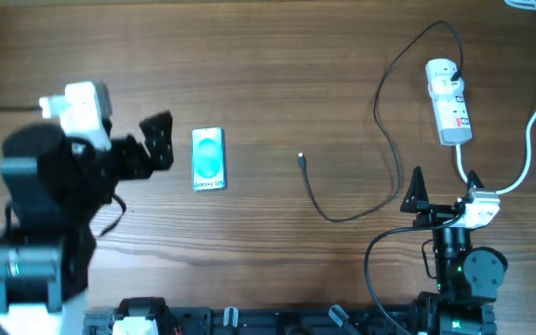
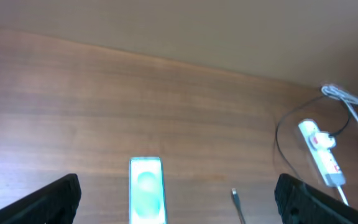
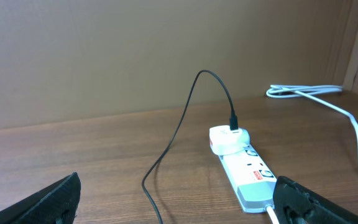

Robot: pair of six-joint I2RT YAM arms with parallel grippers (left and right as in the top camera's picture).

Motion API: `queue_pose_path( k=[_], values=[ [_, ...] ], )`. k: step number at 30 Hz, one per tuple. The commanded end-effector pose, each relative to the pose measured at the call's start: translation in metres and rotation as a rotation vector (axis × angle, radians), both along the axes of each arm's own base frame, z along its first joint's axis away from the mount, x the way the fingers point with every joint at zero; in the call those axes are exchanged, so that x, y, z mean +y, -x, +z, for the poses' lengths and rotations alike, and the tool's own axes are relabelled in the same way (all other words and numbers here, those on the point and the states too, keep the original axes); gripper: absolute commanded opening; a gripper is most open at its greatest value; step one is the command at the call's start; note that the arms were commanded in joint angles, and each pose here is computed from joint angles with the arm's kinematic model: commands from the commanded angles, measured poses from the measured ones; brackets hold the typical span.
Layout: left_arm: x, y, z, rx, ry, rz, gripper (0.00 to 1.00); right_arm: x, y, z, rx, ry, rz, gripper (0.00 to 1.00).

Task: Plug charger to phone and switch on socket
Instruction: 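Move the left gripper over the blue phone and grasp it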

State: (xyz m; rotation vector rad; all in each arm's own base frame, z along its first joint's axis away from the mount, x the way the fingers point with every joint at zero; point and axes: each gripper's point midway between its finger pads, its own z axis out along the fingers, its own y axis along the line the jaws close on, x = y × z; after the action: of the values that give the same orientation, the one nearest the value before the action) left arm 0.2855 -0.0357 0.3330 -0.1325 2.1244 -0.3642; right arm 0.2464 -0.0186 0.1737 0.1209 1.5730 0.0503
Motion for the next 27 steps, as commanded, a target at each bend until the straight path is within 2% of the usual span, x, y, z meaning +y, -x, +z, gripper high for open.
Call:
queue_pose_path(
  k=[1, 3, 6, 11, 14, 18, 21, 27],
  values=[
    [-0.018, -0.03, -0.026, 0.17, 0.035, -0.026, 1.0, 0.001, 0.0, 0.002, -0.008, -0.005, 0.009, 1.0],
    [-0.026, -0.047, -0.07, 0.316, -0.049, -0.017, 1.0, 0.001, 0.0, 0.002, -0.008, -0.005, 0.009, 1.0],
    [-0.036, -0.053, -0.132, 0.516, -0.178, -0.022, 1.0, 0.001, 0.0, 0.002, -0.008, -0.005, 0.01, 0.99],
    [-0.048, -0.067, -0.218, 0.756, -0.227, -0.052, 1.0, 0.001, 0.0, 0.002, -0.008, -0.005, 0.009, 1.0],
    [-0.047, -0.064, -0.261, 0.879, -0.252, -0.053, 1.0, 0.001, 0.0, 0.002, -0.008, -0.005, 0.01, 1.0],
    [-0.046, -0.059, -0.296, 0.976, -0.274, -0.056, 1.0, 0.001, 0.0, 0.002, -0.008, -0.005, 0.009, 1.0],
    [-0.046, -0.058, -0.315, 0.988, -0.275, -0.056, 1.0, 0.001, 0.0, 0.002, -0.008, -0.005, 0.009, 1.0],
    [-0.042, -0.037, -0.352, 1.005, -0.272, -0.06, 1.0, 0.001, 0.0, 0.002, -0.008, -0.005, 0.009, 1.0]
  ],
)
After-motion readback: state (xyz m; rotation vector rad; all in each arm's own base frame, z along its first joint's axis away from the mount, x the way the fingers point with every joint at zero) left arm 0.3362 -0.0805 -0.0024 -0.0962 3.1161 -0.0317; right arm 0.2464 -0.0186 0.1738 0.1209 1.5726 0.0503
